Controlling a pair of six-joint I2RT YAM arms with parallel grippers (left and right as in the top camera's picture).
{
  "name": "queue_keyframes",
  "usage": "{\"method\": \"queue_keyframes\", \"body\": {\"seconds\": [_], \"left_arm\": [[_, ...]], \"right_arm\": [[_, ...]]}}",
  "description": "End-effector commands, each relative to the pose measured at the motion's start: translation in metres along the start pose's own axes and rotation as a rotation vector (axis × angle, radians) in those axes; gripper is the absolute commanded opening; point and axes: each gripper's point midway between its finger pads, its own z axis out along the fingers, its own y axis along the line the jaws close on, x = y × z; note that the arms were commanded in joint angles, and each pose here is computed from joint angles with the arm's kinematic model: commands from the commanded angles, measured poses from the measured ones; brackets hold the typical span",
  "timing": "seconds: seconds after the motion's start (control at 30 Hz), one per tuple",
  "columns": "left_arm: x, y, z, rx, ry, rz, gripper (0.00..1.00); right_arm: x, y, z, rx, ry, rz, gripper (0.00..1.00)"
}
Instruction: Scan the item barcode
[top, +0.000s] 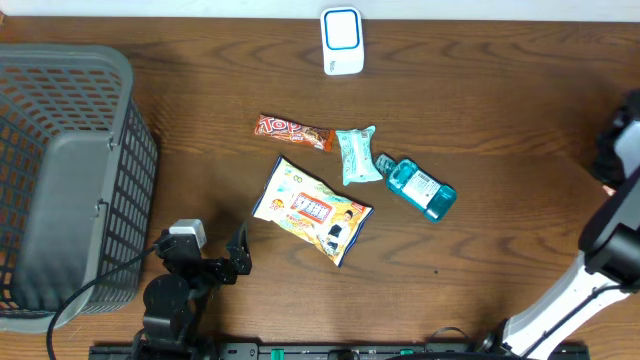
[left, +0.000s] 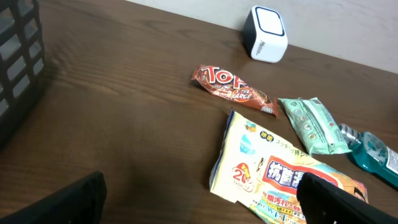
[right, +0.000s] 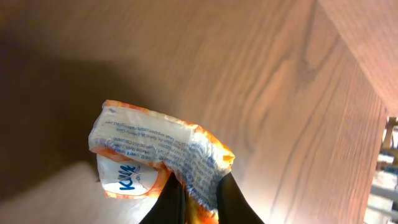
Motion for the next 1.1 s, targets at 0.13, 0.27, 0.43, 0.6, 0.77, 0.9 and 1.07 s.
{"method": "queue_keyframes", "body": {"seconds": [0.13,0.27,0.43,0.6,0.77,0.9,1.07], "left_arm": [[0.011,0.005,0.002,-0.02,0.033,-0.012,0.98],[0.011,0.005,0.002,-0.02,0.033,-0.012,0.98],[0.011,0.005,0.002,-0.02,0.033,-0.012,0.98],[0.011,0.005,0.002,-0.02,0.033,-0.012,0.98],[0.011,0.005,0.002,-0.02,0.033,-0.012,0.98],[0.011,0.005,0.002,-0.02,0.033,-0.012,0.98],[0.011,0.005,0.002,-0.02,0.033,-0.012,0.98]], "right_arm": [[-0.019,-0.047,-0.003,0.034,0.008,0.042,0.24],[-0.031,-0.065,-0.023,0.022,-0.033,0.087,0.52],[-0.049,-0.055,-0.083,-0.237,-0.116,0.149,0.99],[-0.057,-0.012,-0.182,-0.736,-0.193,0.132,0.99],[-0.029,0.043,-0.275,-1.15,-0.216,-0.077,0.99],[0.032,0.094,-0.322,-1.31,-0.175,-0.373,0.99],[0.121,0.159,-0.356,-1.364,-0.234,-0.838,0.99]]}}
